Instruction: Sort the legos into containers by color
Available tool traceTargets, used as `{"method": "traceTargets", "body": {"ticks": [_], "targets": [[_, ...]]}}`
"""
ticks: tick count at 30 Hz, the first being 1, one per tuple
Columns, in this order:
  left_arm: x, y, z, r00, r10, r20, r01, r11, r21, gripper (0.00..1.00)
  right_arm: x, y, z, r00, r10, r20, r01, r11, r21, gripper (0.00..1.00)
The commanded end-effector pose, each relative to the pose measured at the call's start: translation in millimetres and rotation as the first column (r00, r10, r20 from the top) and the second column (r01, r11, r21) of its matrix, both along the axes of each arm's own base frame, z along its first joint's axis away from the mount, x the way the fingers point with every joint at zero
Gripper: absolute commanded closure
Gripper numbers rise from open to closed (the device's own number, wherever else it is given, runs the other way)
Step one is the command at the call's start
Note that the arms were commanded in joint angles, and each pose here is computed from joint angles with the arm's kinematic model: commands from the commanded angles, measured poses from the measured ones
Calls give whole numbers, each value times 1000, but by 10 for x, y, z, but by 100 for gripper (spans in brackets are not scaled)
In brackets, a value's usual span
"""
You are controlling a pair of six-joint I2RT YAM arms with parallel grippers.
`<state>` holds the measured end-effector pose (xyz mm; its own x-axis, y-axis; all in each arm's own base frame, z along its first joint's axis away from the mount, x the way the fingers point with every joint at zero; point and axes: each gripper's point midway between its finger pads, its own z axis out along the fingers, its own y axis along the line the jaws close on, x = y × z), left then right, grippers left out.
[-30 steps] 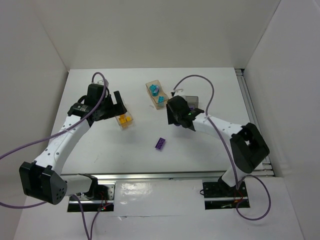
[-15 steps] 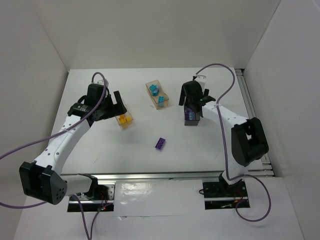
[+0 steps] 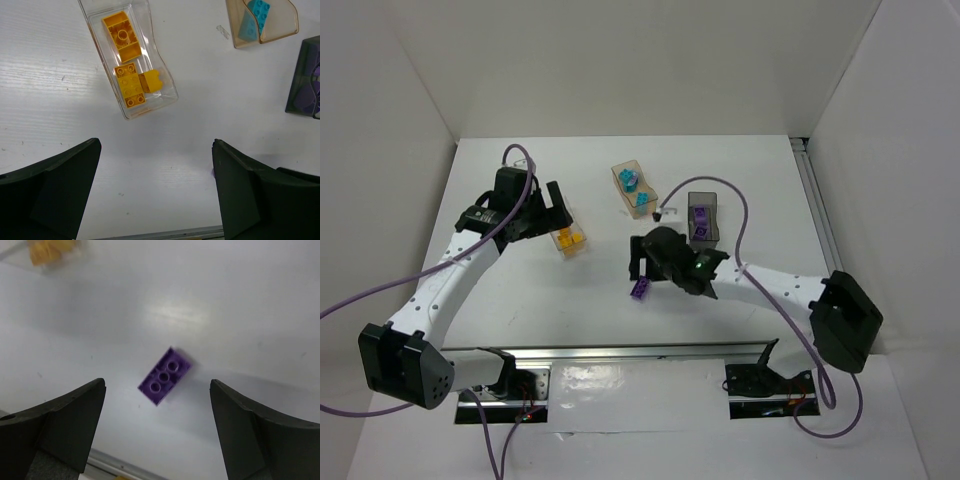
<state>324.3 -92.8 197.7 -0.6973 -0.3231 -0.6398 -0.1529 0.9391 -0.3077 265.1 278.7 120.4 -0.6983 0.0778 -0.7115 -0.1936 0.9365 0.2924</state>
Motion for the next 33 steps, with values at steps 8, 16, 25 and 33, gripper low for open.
{"method": "traceTargets", "body": {"ticks": [8, 16, 25, 33], "targets": [[54, -125, 274, 997, -24, 75, 27, 999, -40, 0, -481, 444, -713, 976, -80, -205, 102, 990, 98, 6], [27, -134, 265, 997, -27, 77, 29, 999, -34, 0, -281, 482, -870, 974, -174, -143, 177, 984, 11, 7], [13, -96, 188, 998, -14, 62, 15, 1000, -18, 0, -178, 437, -854, 970, -234, -68, 223, 965, -141, 32], [8, -111, 188, 998, -20, 61, 22, 999, -24, 0, 15, 216, -255, 952, -290, 101, 301, 946, -121, 65]]}}
